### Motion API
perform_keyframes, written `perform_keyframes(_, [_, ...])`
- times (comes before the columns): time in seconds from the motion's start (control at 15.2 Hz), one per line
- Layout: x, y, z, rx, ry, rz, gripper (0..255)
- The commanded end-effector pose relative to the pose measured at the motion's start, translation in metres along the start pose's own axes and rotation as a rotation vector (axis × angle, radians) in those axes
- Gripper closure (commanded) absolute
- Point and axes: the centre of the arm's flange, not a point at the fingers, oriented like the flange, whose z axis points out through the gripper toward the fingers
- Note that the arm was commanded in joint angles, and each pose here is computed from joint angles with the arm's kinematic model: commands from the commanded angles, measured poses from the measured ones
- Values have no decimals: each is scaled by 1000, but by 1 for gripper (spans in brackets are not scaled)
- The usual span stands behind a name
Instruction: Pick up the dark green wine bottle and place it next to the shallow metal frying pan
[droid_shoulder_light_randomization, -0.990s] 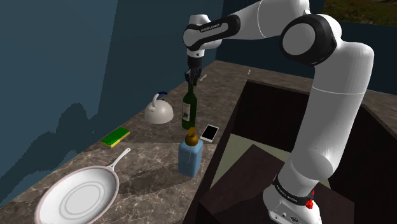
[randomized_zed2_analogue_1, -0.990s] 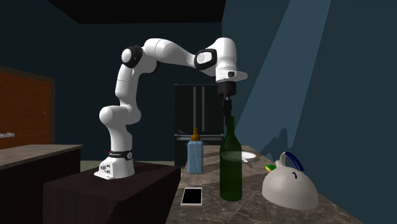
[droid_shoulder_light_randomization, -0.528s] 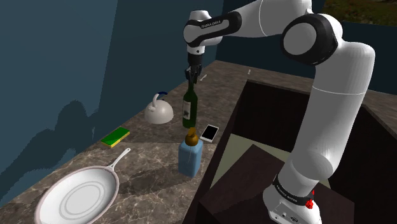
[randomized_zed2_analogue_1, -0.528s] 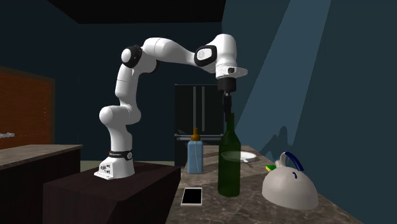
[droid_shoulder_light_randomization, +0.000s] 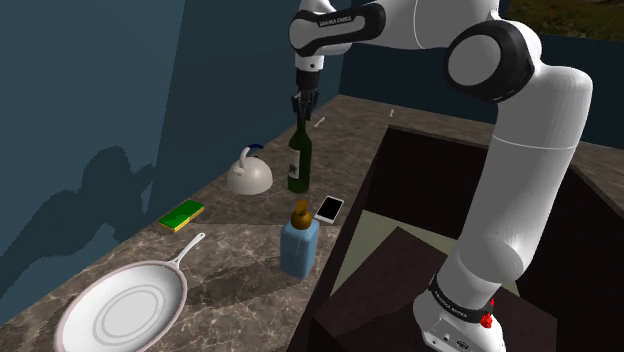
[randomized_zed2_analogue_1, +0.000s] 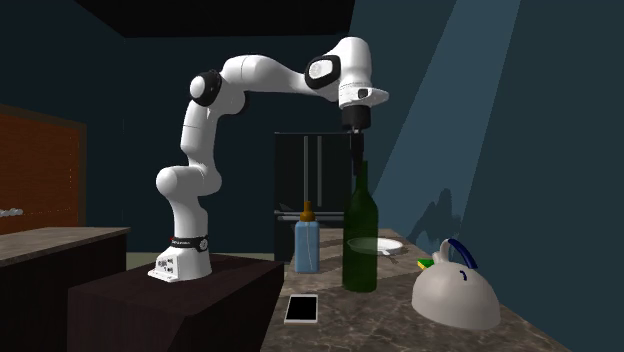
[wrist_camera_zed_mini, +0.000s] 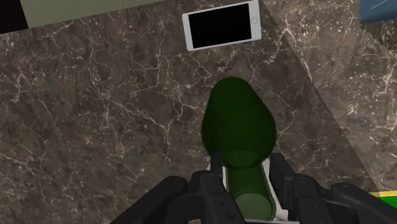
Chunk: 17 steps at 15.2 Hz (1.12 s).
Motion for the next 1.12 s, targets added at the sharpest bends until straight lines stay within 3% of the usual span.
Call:
perform_keyframes(0.0, [1, 1, -11, 0, 0, 0, 255])
perform_keyframes(0.59, [3, 2, -58, 0, 0, 0, 255])
perform_keyframes(1.06, [-30, -85, -61, 0, 0, 0, 255])
